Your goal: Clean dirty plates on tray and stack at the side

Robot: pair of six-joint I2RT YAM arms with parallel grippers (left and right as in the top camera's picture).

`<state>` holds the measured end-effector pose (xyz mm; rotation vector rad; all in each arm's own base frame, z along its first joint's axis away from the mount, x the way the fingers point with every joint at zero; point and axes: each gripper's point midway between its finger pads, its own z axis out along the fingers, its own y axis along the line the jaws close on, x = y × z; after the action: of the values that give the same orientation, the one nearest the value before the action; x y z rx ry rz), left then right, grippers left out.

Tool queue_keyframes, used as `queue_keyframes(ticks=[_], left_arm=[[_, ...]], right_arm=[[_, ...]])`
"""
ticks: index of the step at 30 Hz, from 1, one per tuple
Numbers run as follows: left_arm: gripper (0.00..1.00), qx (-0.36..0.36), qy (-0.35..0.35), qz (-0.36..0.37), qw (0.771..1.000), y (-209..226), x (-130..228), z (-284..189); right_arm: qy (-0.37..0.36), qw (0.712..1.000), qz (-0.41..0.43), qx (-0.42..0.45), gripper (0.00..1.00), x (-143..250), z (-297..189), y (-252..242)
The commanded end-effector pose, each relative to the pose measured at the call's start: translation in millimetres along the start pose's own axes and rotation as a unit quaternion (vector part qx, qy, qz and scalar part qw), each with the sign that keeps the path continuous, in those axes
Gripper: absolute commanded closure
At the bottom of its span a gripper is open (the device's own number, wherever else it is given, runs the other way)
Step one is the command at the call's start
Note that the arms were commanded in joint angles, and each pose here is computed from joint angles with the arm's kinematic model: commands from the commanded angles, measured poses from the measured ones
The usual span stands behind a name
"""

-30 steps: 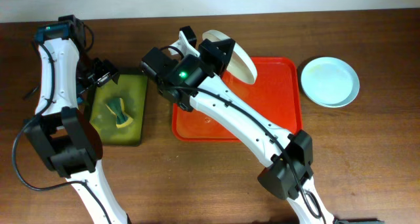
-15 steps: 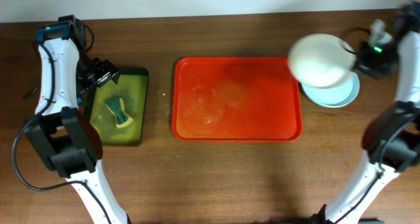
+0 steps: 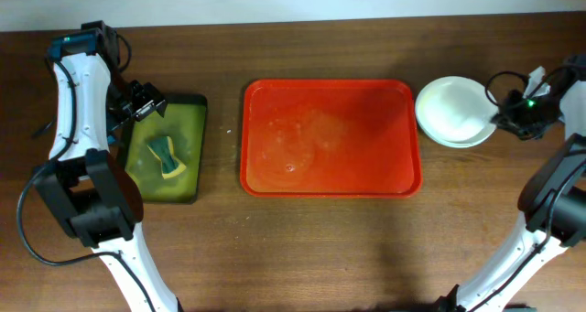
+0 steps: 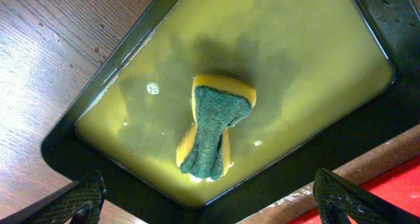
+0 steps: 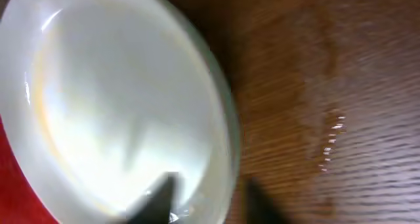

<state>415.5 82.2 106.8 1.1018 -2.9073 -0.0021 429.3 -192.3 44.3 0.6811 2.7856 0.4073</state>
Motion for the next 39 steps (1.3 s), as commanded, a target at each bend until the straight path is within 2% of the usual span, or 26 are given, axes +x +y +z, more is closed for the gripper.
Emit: queue_keyframes(ticks=[1,2,7,9,13,18,21,29,31,33,35,36,39], left_arm=[[0.01,0.006,-0.01,0.003,1.0,0,-1,-10],[0.01,0.006,-0.01,0.003,1.0,0,-1,-10],[0.01,0.006,-0.01,0.003,1.0,0,-1,-10],[0.01,0.006,-0.01,0.003,1.0,0,-1,-10],[0.01,0.006,-0.01,0.003,1.0,0,-1,-10],[0.01,0.006,-0.01,0.003,1.0,0,-1,-10],[0.01,0.006,-0.01,0.003,1.0,0,-1,-10],[0.01,0.006,-0.01,0.003,1.0,0,-1,-10],[0.01,0.006,-0.01,0.003,1.0,0,-1,-10],[0.01,0.006,-0.01,0.003,1.0,0,-1,-10],[0.01,0.006,-0.01,0.003,1.0,0,-1,-10],[0.01,0.006,-0.01,0.003,1.0,0,-1,-10],[0.01,0.006,-0.01,0.003,1.0,0,-1,-10]], right_arm=[[0.002,1.0,0.018,-0.008,0.12,0,-12,10],[0.002,1.0,0.024,-0.009,0.02,0,-21,10],[-0.053,0.999,0.0,-0.009,0.01,11,-119,49],[-0.065,0.998,-0.014,-0.011,0.02,31,-155,70],[-0.05,0.996,-0.07,-0.02,0.01,102,-196,110],[-0.031,0.985,-0.133,-0.104,0.02,228,-191,148],[-0.004,0.987,-0.125,-0.1,0.01,262,-178,139],[0.034,0.991,-0.112,-0.066,0.02,255,-159,124],[-0.003,0.987,-0.142,-0.072,0.02,248,-157,131],[-0.074,0.965,-0.233,-0.098,0.02,249,-152,159],[-0.154,0.911,-0.357,-0.14,0.02,264,-147,194],[-0.183,0.887,-0.394,-0.154,0.01,272,-146,203],[-0.29,0.833,-0.434,-0.181,0.02,287,-144,204]])
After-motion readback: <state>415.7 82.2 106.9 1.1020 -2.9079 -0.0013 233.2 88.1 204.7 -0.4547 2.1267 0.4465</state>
